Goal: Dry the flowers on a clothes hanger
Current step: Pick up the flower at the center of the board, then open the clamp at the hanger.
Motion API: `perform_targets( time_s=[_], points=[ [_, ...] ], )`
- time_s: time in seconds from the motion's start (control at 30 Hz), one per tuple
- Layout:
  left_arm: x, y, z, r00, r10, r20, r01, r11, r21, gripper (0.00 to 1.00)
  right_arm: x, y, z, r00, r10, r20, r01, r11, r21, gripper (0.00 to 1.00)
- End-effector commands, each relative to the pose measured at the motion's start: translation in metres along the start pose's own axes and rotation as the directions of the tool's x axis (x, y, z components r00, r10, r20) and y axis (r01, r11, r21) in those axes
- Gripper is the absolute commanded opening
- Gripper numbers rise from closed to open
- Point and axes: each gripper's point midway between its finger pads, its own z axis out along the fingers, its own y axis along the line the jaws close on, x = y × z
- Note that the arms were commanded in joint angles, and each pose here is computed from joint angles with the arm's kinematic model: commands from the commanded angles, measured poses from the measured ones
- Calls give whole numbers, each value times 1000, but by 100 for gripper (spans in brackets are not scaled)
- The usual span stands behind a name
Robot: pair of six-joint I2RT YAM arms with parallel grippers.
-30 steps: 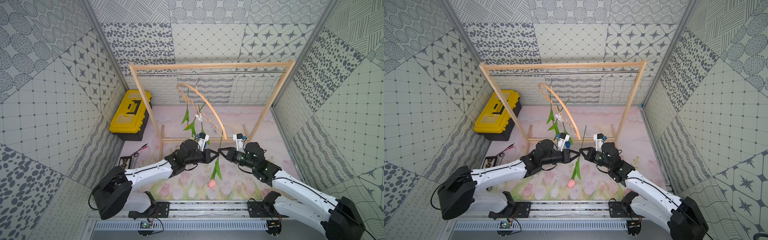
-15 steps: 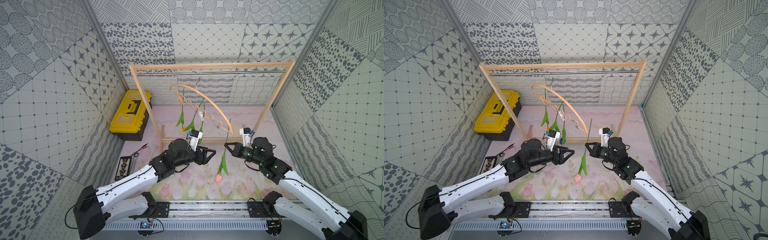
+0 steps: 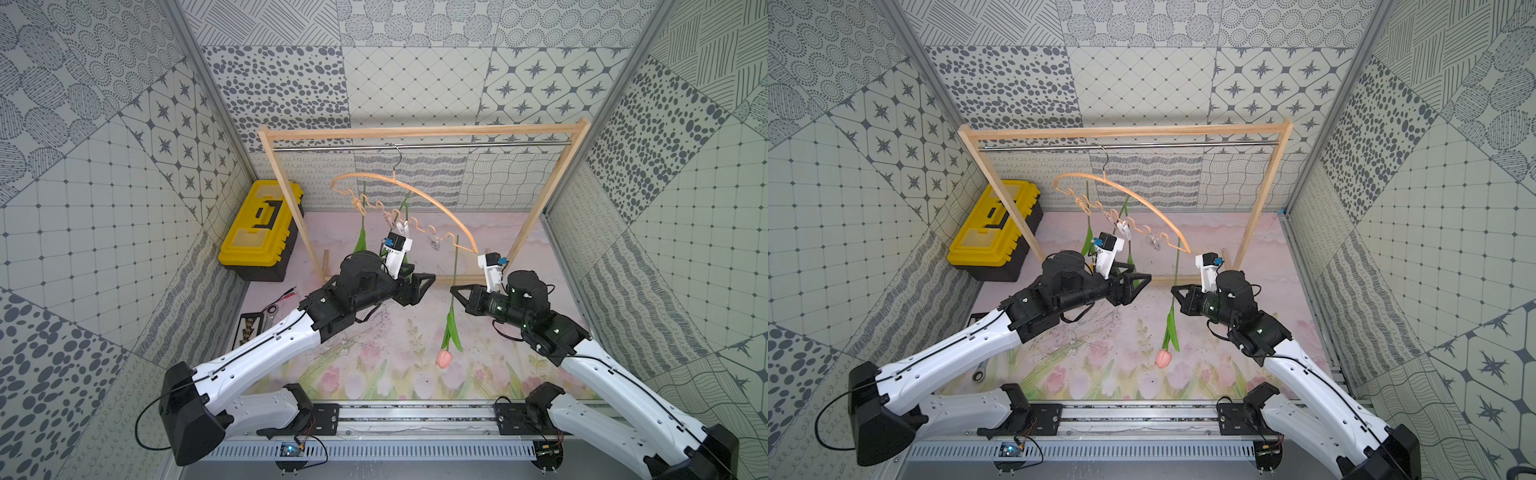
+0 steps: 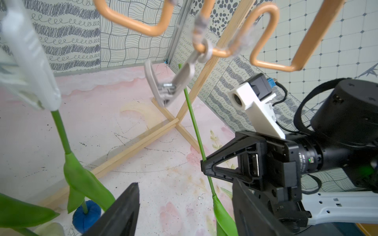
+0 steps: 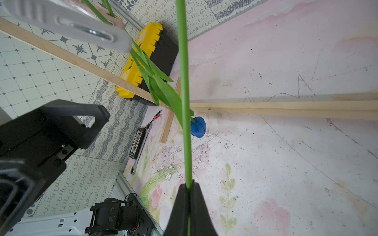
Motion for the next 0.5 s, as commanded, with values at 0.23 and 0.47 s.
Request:
perform_targets(
  time_s=[0.23, 0.47],
  points=[
    [-41, 0, 28, 989, 135, 58, -135, 991, -1, 75, -16, 19, -12, 997, -42, 58, 45, 998, -51, 0],
    [-53, 0, 44, 985, 160, 70, -160, 987, -10, 72, -16, 20, -13, 997, -43, 56, 47, 997, -57, 0]
  ],
)
